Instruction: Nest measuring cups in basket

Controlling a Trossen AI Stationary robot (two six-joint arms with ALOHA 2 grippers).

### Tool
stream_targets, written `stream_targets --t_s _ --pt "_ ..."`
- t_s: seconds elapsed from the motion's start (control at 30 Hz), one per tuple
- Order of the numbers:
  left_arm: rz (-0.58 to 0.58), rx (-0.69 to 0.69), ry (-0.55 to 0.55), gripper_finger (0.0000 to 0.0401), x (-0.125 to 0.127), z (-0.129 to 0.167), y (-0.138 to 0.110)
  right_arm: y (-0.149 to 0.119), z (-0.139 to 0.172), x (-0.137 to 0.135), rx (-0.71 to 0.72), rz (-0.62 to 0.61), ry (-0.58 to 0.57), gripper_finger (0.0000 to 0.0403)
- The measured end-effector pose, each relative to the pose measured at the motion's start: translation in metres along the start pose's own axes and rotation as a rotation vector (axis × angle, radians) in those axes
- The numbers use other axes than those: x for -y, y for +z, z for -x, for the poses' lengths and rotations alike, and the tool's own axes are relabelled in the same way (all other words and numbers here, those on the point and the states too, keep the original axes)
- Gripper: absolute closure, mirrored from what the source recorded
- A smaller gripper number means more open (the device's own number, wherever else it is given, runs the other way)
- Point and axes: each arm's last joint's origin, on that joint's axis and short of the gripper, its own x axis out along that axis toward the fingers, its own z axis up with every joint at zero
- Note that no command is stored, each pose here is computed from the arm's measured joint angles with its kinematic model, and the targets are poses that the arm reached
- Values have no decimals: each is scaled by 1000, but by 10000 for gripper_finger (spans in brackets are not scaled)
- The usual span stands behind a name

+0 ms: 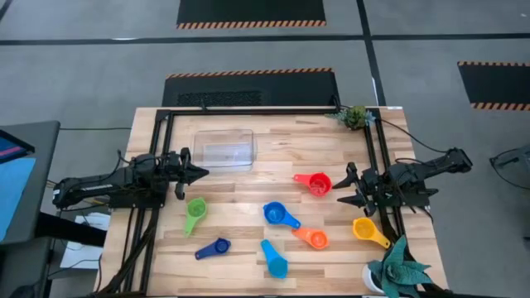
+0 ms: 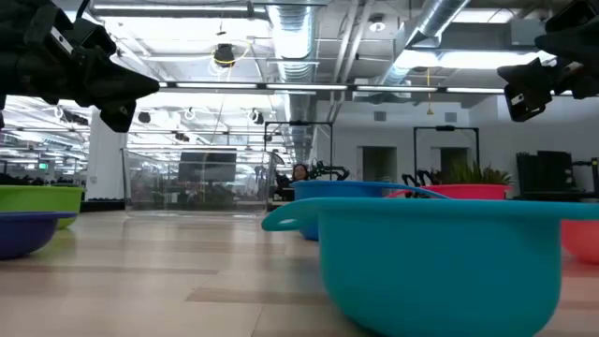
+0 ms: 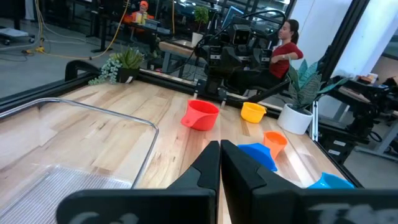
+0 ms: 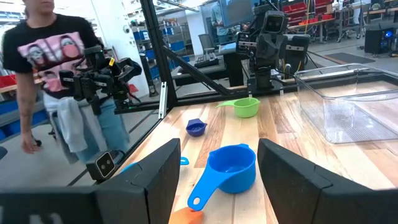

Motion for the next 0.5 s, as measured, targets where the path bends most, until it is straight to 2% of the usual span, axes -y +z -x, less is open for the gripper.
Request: stream_targets --t_s 0.5 --pt "2 -7 3 401 0 0 -1 0 0 0 0 0 0 164"
